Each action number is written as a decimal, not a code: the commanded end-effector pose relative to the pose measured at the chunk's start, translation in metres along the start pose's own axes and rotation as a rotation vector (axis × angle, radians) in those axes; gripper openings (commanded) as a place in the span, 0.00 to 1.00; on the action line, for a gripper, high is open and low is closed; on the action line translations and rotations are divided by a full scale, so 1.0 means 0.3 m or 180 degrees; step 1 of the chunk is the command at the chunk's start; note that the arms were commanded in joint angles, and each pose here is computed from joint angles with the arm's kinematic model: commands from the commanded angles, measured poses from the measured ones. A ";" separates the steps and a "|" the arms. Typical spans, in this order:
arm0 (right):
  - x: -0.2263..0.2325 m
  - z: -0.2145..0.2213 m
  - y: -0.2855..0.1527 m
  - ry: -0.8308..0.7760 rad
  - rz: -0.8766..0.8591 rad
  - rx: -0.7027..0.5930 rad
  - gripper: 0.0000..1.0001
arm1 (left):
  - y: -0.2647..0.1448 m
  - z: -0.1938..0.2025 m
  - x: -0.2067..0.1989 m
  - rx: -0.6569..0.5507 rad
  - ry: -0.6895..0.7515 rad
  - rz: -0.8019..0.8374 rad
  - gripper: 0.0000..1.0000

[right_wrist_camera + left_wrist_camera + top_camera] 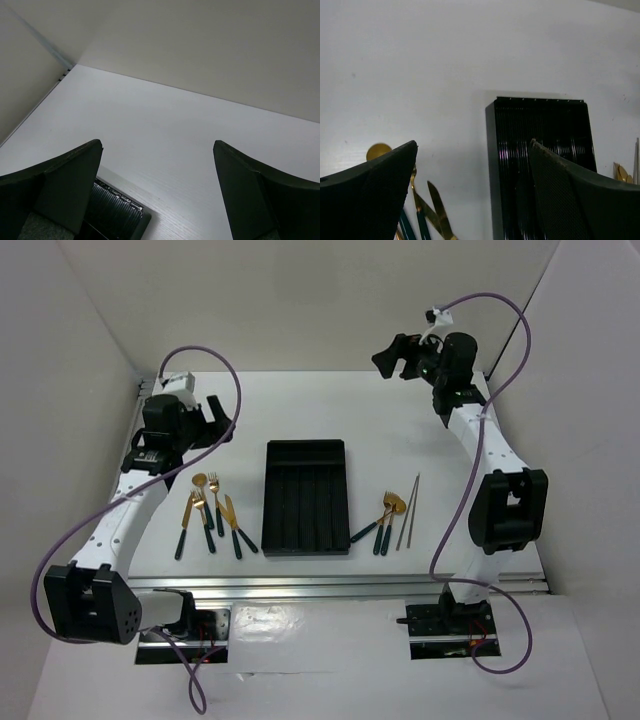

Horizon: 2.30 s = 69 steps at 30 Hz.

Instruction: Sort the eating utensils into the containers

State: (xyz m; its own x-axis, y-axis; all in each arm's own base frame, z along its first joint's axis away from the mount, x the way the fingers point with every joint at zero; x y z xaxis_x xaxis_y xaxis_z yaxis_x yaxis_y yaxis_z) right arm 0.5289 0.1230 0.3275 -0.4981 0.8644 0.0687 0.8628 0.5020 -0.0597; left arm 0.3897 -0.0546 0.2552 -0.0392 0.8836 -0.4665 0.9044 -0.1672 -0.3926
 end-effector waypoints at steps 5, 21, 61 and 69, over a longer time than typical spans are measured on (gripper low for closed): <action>0.024 -0.052 0.010 -0.0099 -0.0131 -0.0105 1.00 | -0.071 0.079 0.024 0.0122 -0.0371 -0.0299 0.95; -0.017 0.001 0.056 -0.0070 -0.0029 0.0009 1.00 | -0.244 0.353 0.404 0.0299 -0.1143 -0.2199 0.99; -0.120 0.107 0.171 -0.0030 0.0209 0.0301 1.00 | -0.283 0.743 0.649 0.1573 -0.1716 -0.3305 0.76; -0.125 0.123 0.181 -0.0009 0.0210 0.0351 1.00 | -0.281 0.759 0.676 0.1585 -0.1727 -0.3438 0.49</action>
State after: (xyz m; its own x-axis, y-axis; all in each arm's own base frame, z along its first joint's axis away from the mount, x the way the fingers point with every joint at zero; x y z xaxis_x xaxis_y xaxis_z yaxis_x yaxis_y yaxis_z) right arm 0.5859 0.1163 0.2672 -0.4320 0.8975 0.0881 0.8731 0.4407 -0.2083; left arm 0.2188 0.0342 0.0217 -0.9008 0.4341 0.0001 0.1179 0.2449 -0.9624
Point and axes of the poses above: each gripper's point midway between its finger pads, its own y axis out along the fingers, its own x axis along the line the jaws close on, z = x × y, the point moved 1 cm from there along -y, back along the fingers, and after that the axes turned 11 degrees about -y, right-handed, at the moved point
